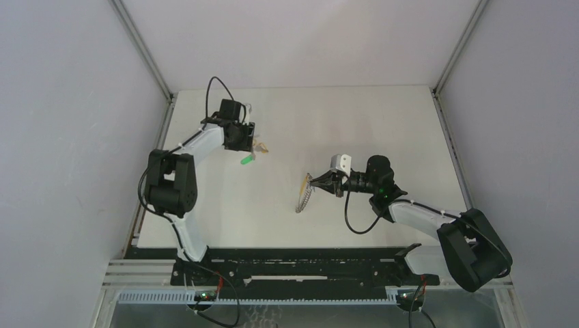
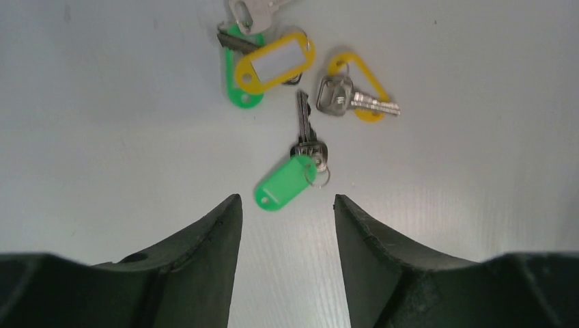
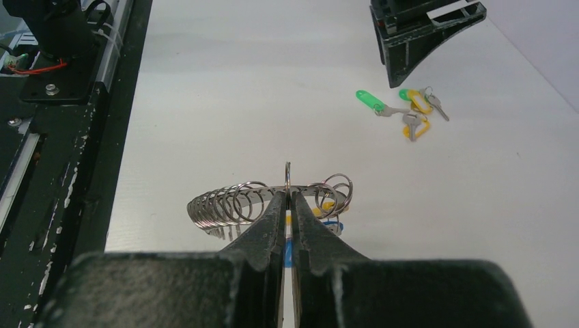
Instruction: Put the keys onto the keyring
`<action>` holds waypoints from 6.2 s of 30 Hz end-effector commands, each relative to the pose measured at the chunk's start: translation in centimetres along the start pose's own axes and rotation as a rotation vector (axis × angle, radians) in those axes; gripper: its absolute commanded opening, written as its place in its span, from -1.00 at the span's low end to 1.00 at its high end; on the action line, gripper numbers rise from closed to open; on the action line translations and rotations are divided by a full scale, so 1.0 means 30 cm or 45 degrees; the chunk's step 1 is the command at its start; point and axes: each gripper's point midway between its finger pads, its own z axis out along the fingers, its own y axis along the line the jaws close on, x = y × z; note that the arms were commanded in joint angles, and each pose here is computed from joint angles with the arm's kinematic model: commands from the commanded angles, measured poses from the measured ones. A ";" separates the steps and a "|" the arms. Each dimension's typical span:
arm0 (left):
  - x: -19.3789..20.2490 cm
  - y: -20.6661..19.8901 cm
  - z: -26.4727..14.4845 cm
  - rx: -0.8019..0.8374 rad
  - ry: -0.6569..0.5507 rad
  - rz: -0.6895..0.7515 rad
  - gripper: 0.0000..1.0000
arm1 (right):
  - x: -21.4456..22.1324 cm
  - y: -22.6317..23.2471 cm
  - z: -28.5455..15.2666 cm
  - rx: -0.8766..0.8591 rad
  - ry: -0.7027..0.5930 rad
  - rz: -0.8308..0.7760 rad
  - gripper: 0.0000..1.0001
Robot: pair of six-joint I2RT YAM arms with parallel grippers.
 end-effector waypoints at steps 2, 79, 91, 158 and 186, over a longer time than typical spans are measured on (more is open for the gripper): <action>-0.118 -0.016 0.062 0.064 -0.051 -0.090 0.02 | -0.053 -0.006 0.003 0.005 -0.047 -0.081 -1.00; 0.199 -0.706 -0.742 1.380 -1.252 0.670 -0.12 | -0.199 0.125 0.006 -0.396 -0.072 -0.104 -1.00; 0.269 -0.722 -0.857 1.501 -1.337 0.806 -0.16 | -0.262 0.101 0.024 -0.466 -0.050 -0.121 -1.00; 0.286 -0.773 -0.668 1.201 -0.755 0.982 -0.99 | -0.146 0.084 0.085 -0.359 0.121 -0.150 -0.50; 0.289 -0.785 -0.673 1.210 -0.755 1.007 -0.99 | -0.079 0.121 0.115 -0.475 0.191 -0.063 -0.69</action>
